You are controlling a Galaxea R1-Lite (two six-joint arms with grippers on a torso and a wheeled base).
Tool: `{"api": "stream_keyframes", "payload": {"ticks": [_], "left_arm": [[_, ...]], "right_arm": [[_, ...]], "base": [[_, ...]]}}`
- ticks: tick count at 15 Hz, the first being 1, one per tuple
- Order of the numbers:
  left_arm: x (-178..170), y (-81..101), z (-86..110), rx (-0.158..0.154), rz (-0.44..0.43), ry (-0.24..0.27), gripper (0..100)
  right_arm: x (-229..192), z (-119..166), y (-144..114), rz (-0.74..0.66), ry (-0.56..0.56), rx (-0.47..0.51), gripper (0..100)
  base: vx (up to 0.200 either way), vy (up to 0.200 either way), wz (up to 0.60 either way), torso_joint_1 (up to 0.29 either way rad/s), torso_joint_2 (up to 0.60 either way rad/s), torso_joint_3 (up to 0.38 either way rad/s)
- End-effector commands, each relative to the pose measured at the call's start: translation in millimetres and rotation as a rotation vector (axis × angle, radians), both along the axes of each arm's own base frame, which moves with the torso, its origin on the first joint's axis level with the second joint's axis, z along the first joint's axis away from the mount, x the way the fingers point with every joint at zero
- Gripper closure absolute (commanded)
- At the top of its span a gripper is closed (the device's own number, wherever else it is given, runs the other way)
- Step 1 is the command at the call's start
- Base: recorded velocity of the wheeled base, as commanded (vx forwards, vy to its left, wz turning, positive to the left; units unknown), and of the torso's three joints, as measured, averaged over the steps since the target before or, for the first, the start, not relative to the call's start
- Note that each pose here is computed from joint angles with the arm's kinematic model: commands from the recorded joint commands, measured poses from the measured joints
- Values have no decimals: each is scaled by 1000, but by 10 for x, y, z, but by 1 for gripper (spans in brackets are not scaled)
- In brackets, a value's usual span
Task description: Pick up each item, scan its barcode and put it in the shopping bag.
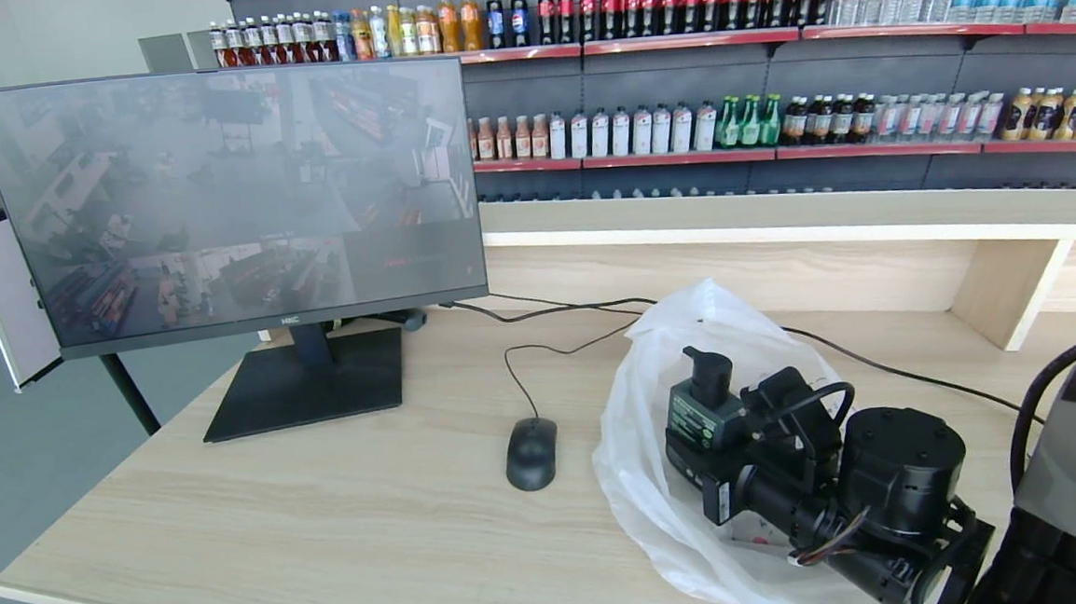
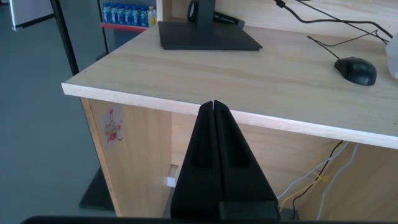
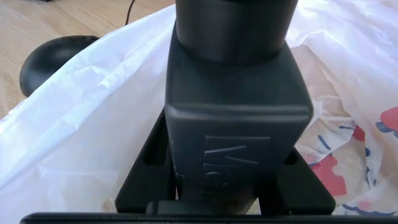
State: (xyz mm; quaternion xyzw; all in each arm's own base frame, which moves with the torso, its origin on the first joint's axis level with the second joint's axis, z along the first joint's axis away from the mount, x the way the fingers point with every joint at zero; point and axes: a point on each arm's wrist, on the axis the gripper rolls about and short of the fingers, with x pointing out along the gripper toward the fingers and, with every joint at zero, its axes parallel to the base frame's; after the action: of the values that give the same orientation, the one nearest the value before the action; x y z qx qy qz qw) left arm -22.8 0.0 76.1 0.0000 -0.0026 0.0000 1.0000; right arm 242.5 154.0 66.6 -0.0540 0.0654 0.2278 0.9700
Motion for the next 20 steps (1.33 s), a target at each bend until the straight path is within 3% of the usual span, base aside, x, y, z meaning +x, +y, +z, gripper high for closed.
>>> {"api": "stream_keyframes", "payload": {"ticks": [1, 3, 4, 14, 20], "left_arm": [[0, 0, 1, 0, 0, -1, 100], [0, 0, 1, 0, 0, -1, 100], [0, 0, 1, 0, 0, -1, 100], [0, 0, 1, 0, 0, -1, 100], [0, 0, -6, -11, 3, 5, 100]], "right_arm": [[-1, -1, 1, 0, 0, -1, 100], [-1, -1, 1, 0, 0, -1, 100], [2, 1, 2, 0, -1, 0, 0], [46, 244, -22, -17, -79, 70, 0], [47, 482, -253, -86, -151, 106, 0]], "base": [[0, 0, 0, 0, 0, 0], [0, 0, 0, 0, 0, 0], [0, 0, 0, 0, 0, 0], [0, 0, 0, 0, 0, 0], [0, 0, 0, 0, 0, 0]]}}
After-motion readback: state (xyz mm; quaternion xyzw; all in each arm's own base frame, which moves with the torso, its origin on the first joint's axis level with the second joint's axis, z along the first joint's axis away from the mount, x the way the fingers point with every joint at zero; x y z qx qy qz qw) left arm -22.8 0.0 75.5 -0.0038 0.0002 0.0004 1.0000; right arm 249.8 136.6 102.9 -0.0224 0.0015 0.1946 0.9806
